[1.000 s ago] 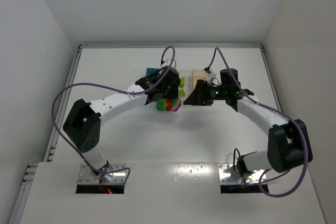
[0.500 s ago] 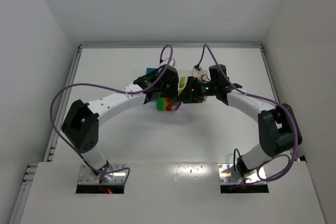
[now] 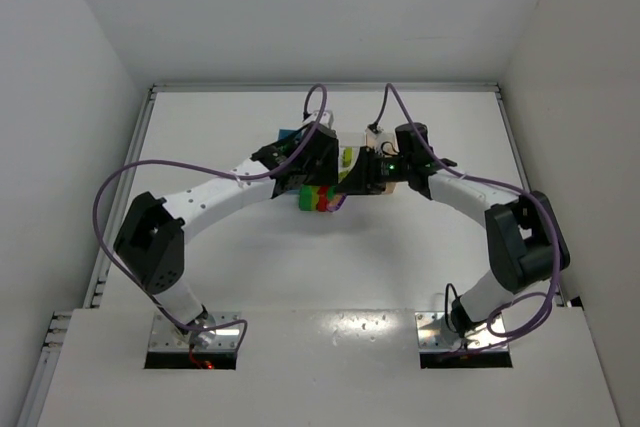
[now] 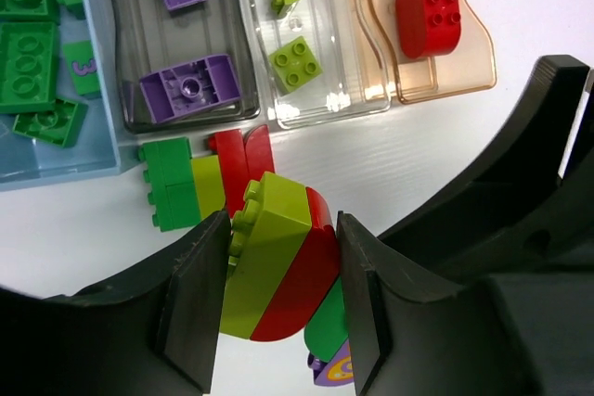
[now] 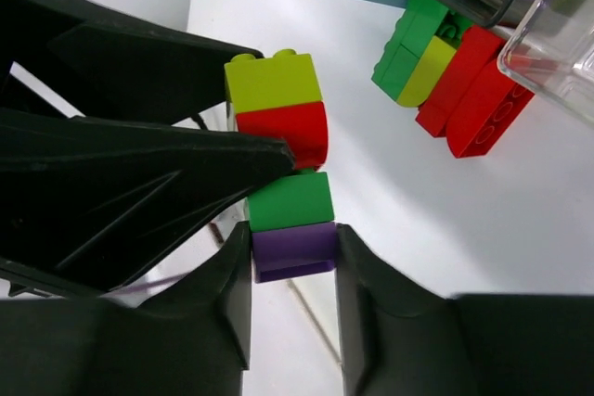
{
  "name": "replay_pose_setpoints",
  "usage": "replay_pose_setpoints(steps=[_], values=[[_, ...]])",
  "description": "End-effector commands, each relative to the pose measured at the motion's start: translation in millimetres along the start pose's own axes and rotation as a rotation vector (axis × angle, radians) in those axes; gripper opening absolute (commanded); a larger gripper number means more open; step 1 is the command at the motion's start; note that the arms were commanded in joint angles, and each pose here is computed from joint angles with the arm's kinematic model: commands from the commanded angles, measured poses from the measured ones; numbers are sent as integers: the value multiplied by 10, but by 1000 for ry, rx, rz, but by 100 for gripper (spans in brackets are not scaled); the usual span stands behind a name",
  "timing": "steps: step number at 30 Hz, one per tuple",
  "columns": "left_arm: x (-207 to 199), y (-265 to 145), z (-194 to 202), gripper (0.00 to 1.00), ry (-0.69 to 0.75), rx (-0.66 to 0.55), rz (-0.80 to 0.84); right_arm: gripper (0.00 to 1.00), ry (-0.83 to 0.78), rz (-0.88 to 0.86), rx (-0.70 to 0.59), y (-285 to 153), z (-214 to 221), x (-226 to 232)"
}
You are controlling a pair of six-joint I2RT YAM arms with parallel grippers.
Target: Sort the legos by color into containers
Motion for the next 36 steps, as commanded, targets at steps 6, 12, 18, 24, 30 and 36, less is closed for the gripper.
replay_pose_setpoints(steps=[6, 12, 18, 24, 30, 36], values=[[147, -173, -373, 0, -98, -96, 11, 7, -58, -121, 14, 28, 13, 179], [402, -214, -507, 0, -144, -138, -47, 3, -106, -164, 40, -71, 158, 266], [557, -285, -407, 0, -144, -132, -71, 2, -151, -185, 68, -115, 268, 336], [922, -425, -2, 0, -128, -24, -162, 2, -258, -132, 86, -182, 315, 345], [1153, -416, 498, 0, 32, 189, -40, 2, -284, -114, 61, -204, 224, 370], [1032, -416, 929, 14, 62, 327, 175, 2, -309, -106, 25, -249, 99, 405]])
Point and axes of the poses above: each gripper's point midway between its finger pads, its own y axis out along the fingers, its own x axis along the line the jaws close on, z = x × y, the point moved 8 cm from there along -y, back along the fingers, and after that the axes turned 4 degrees about y, right-handed, at the moved point
